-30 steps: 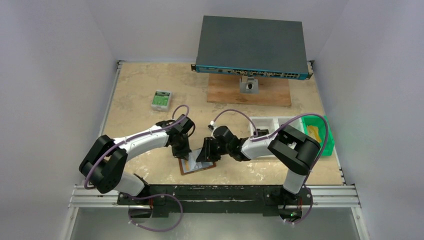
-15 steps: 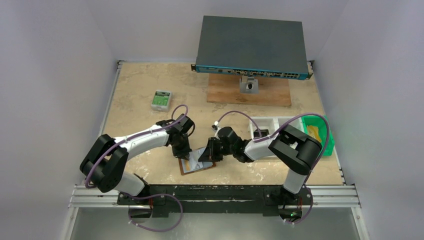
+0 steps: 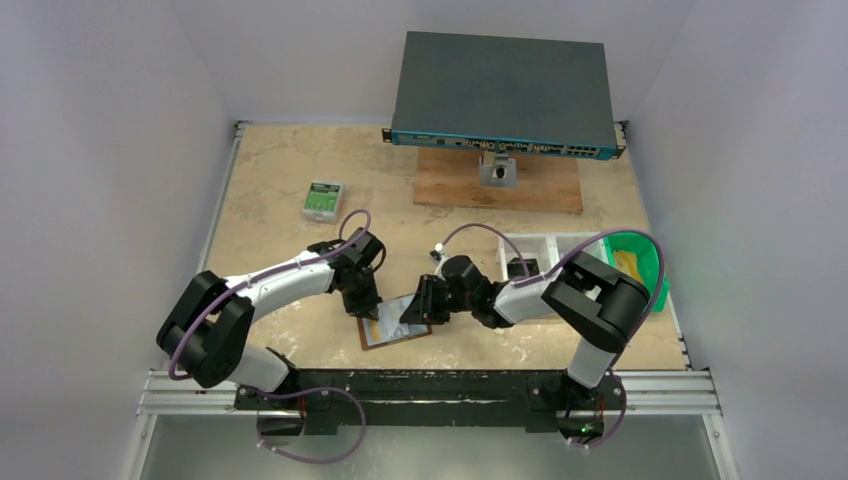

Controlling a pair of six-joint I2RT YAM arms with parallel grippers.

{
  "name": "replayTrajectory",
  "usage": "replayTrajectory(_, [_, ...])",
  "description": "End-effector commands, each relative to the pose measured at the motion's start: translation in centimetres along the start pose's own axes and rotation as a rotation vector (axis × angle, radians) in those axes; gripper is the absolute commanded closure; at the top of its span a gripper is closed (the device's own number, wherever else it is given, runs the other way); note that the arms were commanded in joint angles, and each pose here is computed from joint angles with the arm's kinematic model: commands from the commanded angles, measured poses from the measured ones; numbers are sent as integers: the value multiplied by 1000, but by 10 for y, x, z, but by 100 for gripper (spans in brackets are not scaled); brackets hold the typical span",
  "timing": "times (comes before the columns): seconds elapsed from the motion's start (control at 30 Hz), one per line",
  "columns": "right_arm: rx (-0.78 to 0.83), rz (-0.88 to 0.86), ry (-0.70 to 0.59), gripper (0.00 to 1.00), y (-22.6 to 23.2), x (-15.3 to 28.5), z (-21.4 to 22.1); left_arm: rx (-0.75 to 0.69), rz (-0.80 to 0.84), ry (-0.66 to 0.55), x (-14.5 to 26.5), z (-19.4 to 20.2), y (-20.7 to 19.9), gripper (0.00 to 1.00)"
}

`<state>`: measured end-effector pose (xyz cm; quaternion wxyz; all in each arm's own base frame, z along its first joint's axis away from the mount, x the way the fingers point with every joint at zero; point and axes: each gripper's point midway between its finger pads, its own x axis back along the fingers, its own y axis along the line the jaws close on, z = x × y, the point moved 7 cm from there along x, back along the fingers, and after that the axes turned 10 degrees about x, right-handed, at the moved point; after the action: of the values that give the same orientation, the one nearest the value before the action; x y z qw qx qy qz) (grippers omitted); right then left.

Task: Take the credit cards out of the card holder
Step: Remove the credit card from the card holder.

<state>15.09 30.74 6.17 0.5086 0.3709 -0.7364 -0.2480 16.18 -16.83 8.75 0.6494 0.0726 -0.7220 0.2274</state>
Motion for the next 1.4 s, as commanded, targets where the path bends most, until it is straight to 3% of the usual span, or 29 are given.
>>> replayTrajectory(0.0, [1,11,10,72,-7,0,3,1,-157,4,-25,6,32,100])
replayTrajectory(0.1, [-13,-17,21,73,-5,-4,3,0,-153,2,-26,6,31,100])
replayTrajectory(0.23, [-30,-28,19,90,-5,-4,4,2,-154,2,-25,5,31,100])
replayTrajectory(0.43, [-50,-17,0,100,-11,2,4,4,-163,1,-24,6,32,100])
replayTrajectory(1.37, [-70,40,-52,100,-26,24,1,8,-191,-7,-22,4,38,100])
